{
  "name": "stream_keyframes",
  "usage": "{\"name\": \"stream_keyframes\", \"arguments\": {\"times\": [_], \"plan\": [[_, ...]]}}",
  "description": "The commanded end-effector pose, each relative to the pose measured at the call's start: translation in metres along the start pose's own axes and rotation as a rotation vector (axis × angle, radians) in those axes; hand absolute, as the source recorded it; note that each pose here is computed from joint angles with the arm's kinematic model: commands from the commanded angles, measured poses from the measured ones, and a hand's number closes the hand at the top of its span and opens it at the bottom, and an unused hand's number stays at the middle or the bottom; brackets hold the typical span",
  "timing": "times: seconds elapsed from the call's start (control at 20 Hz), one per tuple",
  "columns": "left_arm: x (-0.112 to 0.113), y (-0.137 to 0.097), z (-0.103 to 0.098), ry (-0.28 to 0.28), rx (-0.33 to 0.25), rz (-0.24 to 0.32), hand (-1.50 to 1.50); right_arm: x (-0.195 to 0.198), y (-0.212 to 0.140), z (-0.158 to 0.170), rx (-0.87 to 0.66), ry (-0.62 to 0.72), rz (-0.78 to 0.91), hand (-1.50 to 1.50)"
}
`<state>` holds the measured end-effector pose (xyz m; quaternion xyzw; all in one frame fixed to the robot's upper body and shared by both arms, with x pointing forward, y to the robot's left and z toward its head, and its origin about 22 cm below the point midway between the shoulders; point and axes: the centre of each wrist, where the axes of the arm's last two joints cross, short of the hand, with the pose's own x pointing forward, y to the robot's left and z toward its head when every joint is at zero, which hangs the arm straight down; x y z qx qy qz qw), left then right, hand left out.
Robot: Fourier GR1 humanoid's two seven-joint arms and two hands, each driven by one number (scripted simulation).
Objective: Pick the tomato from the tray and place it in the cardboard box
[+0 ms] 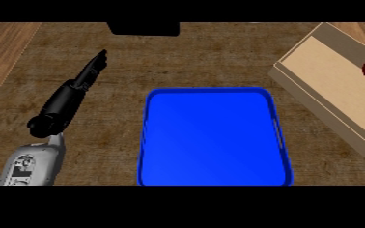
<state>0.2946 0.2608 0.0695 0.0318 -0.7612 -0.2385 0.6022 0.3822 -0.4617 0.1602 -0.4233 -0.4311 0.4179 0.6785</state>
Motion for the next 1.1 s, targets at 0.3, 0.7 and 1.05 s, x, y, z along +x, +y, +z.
{"name": "stream_keyframes", "arguments": {"times": [0.3,0.7,1.05], "plan": [[-0.005,-0.008,0.007,0.005,-0.003,0.005,0.0,-0.003,-0.003,-0.005,-0.045,-0.316,-0.254,-1.5],[-0.005,-0.002,-0.003,0.007,0.017,0.01,0.0,-0.02,0.0,-0.004,-0.279,-0.378,-1.073,-1.5],[0.001,-0.003,-0.002,-0.006,0.0,0.01,0.0,-0.097,0.002,0.035,-0.426,-0.247,-1.173,-1.5]]}}
